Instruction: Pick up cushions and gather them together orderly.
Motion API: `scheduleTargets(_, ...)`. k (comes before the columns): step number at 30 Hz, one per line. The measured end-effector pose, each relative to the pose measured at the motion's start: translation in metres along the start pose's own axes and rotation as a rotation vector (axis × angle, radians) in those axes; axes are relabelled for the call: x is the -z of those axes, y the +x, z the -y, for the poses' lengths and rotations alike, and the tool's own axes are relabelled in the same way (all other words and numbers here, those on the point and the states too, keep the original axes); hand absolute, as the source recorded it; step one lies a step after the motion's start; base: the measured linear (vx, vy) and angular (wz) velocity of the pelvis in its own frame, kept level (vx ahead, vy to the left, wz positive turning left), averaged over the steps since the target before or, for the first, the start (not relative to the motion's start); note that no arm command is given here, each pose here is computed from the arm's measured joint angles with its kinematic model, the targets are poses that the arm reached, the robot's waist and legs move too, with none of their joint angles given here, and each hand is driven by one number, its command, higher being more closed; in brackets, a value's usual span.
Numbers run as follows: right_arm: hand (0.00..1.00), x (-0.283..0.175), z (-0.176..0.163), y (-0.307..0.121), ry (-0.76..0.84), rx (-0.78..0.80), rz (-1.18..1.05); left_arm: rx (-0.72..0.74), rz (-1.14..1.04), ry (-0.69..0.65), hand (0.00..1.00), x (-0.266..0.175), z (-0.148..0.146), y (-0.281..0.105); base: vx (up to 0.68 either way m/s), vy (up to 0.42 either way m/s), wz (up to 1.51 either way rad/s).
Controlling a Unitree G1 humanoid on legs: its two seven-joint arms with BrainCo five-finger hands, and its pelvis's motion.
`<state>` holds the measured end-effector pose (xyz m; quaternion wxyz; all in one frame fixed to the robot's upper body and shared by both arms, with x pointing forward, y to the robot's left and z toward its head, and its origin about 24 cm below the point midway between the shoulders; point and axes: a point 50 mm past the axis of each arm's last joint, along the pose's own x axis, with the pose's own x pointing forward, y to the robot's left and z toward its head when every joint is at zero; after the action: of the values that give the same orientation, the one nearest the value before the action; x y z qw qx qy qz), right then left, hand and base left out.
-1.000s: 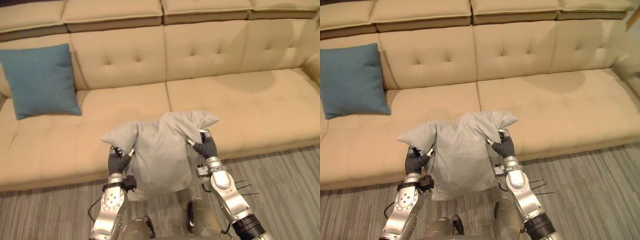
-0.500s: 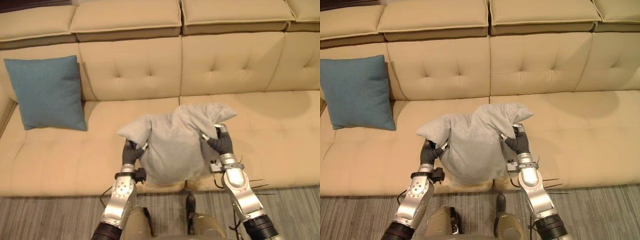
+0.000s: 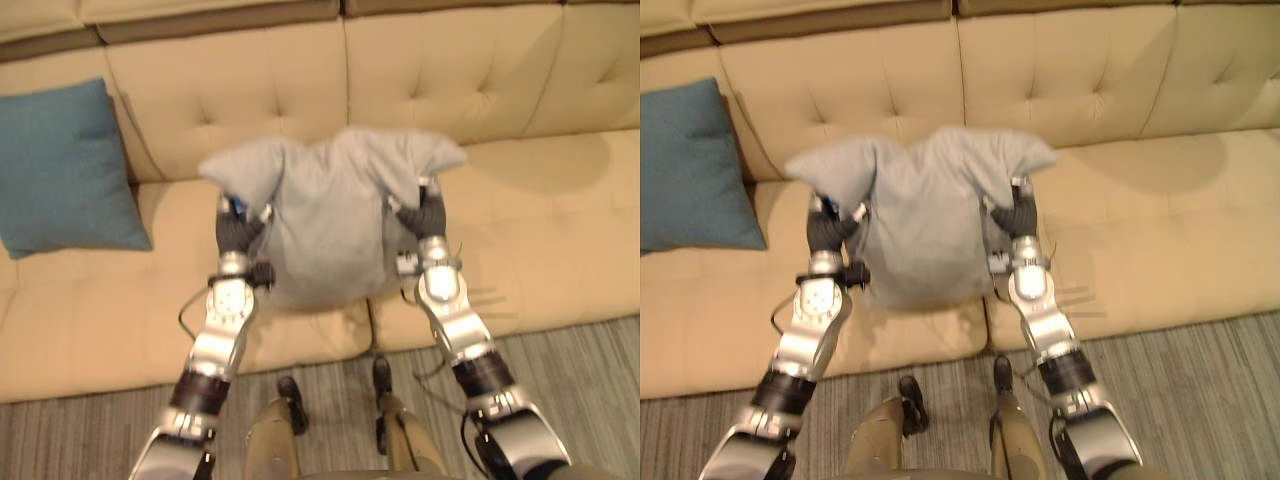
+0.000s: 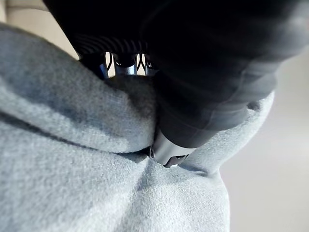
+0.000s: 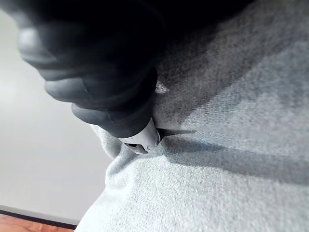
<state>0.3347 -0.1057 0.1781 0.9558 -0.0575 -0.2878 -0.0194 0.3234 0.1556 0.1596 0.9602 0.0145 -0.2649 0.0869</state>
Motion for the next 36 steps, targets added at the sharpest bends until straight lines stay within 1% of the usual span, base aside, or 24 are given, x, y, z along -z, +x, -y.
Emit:
scheduleTargets(2, 1.0, -0.02, -0.001, 0.023, -0.004, 0.029, 0.077, -0.035, 0.064, 0.018, 1.0, -0.014, 0.001, 0.024, -0.16, -0.141, 0.16)
scheduleTargets(3, 1.0, -0.039, 0.0, 0.045, -0.02, 0.071, 0.147, -0.065, 0.128, 0.037, 1.0, -0.032, 0.004, 0.047, -0.16, -0.159, 0.25)
scheduleTargets(5, 1.0, -0.06, 0.002, 0.066, -0.014, 0.114, 0.203, -0.085, 0.193, 0.046, 1.0, -0.053, 0.008, 0.07, -0.13, -0.119, 0.25)
scheduleTargets(6, 1.0, -0.08, 0.003, 0.083, -0.022, 0.158, 0.258, -0.117, 0.26, 0.051, 1.0, -0.075, 0.011, 0.088, -0.09, -0.084, 0.2)
scheduleTargets(7, 1.0, -0.085, 0.004, 0.087, -0.025, 0.169, 0.27, -0.123, 0.276, 0.054, 1.0, -0.081, 0.012, 0.091, -0.09, -0.101, 0.21)
scheduleTargets(9, 1.0, -0.114, 0.009, 0.106, -0.028, 0.251, 0.335, -0.176, 0.372, 0.063, 1.0, -0.117, 0.016, 0.113, -0.06, -0.096, 0.17)
scheduleTargets(10, 1.0, -0.12, 0.01, 0.11, -0.031, 0.266, 0.345, -0.189, 0.387, 0.064, 1.0, -0.124, 0.017, 0.118, -0.04, -0.082, 0.14)
scheduleTargets(13, 1.0, -0.158, 0.013, 0.137, -0.024, 0.349, 0.384, -0.241, 0.495, 0.053, 1.0, -0.183, 0.026, 0.144, -0.04, -0.094, 0.26)
scheduleTargets(15, 1.0, -0.172, 0.017, 0.143, -0.031, 0.371, 0.407, -0.249, 0.523, 0.044, 1.0, -0.2, 0.028, 0.149, -0.03, -0.043, 0.12)
scheduleTargets(16, 0.0, -0.178, 0.018, 0.145, -0.035, 0.377, 0.418, -0.25, 0.528, 0.042, 1.0, -0.205, 0.028, 0.151, -0.03, -0.031, 0.08)
scheduleTargets(17, 0.0, -0.181, 0.02, 0.147, -0.043, 0.38, 0.418, -0.249, 0.524, 0.042, 0.0, -0.206, 0.028, 0.152, -0.03, -0.024, 0.08)
scheduleTargets(22, 0.0, -0.185, 0.035, 0.157, -0.094, 0.417, 0.389, -0.24, 0.448, 0.039, 0.0, -0.196, 0.027, 0.16, -0.01, -0.017, 0.08)
scheduleTargets(25, 0.0, -0.195, 0.042, 0.158, -0.095, 0.438, 0.419, -0.236, 0.465, 0.016, 0.0, -0.204, 0.026, 0.161, 0.0, 0.0, 0.0)
scheduleTargets(28, 0.0, -0.197, 0.056, 0.159, -0.099, 0.47, 0.421, -0.249, 0.447, -0.012, 0.0, -0.203, 0.02, 0.162, 0.0, 0.0, 0.0)
scheduleTargets(31, 0.0, -0.198, 0.074, 0.158, -0.101, 0.506, 0.424, -0.249, 0.434, -0.005, 0.0, -0.2, 0.013, 0.164, -0.01, -0.005, 0.05)
scheduleTargets(34, 0.0, -0.19, 0.095, 0.154, -0.1, 0.536, 0.412, -0.287, 0.416, 0.023, 0.0, -0.193, -0.011, 0.166, 0.0, 0.0, 0.0)
scheduleTargets(36, 0.0, -0.186, 0.119, 0.144, -0.092, 0.556, 0.432, -0.342, 0.421, 0.043, 0.0, -0.188, -0.041, 0.163, -0.01, -0.03, 0.04)
